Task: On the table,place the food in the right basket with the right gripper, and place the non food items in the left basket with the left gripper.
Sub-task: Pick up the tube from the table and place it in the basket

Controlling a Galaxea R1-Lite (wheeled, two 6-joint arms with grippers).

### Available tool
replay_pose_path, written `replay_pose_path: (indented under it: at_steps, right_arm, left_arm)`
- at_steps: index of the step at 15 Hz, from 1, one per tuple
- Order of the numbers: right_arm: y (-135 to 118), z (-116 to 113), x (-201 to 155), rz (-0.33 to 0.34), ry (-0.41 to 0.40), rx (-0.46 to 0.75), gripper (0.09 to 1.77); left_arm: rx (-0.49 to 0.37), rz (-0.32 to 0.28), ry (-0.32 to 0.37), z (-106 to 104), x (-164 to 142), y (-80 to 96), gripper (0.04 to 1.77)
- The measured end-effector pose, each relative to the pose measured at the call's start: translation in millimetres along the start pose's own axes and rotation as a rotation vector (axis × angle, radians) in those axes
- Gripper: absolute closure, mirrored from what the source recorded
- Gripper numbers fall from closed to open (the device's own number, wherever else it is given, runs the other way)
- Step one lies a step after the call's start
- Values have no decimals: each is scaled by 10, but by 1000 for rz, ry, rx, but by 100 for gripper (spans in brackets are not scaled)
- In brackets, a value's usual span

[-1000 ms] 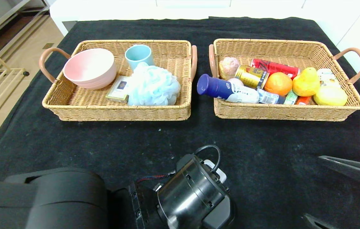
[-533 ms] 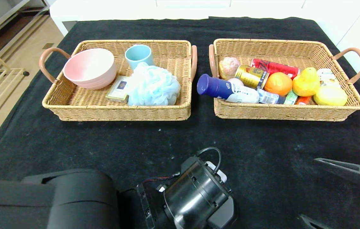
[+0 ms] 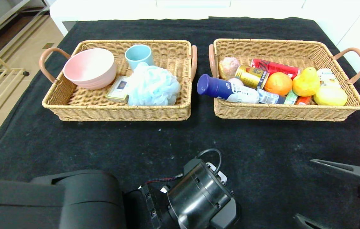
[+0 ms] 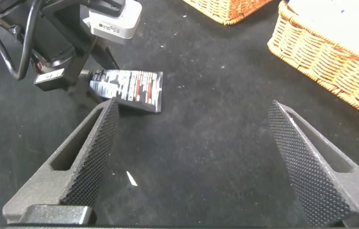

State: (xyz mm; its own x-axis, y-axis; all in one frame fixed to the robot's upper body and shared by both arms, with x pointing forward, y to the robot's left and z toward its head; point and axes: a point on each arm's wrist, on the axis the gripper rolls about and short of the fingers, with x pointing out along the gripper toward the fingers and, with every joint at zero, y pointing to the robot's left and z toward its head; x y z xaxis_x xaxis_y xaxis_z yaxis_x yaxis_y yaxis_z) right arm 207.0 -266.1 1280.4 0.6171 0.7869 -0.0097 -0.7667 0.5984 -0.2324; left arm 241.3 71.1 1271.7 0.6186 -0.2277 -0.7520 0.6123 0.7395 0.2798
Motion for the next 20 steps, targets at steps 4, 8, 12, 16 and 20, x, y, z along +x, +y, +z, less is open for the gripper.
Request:
replay_pose_path:
  at_steps: [4, 8, 12, 16, 20]
  right_arm:
    - [1, -12, 4, 3, 5, 3, 15]
    - [-5, -28, 19, 1, 14, 6, 15]
    - [-6, -29, 20, 0, 14, 4, 15]
    - [5, -1, -6, 1, -4, -6, 15]
    - [18, 38, -41, 5, -28, -16, 15]
  left_arm:
    - [-4, 1, 1, -7, 3, 0, 103]
    - [-9, 2, 4, -5, 14, -6, 104]
    - [-9, 5, 4, -5, 14, -5, 105]
    - [-10, 33, -5, -1, -5, 13, 107]
    - [-43, 34, -61, 69, -157, 104, 108]
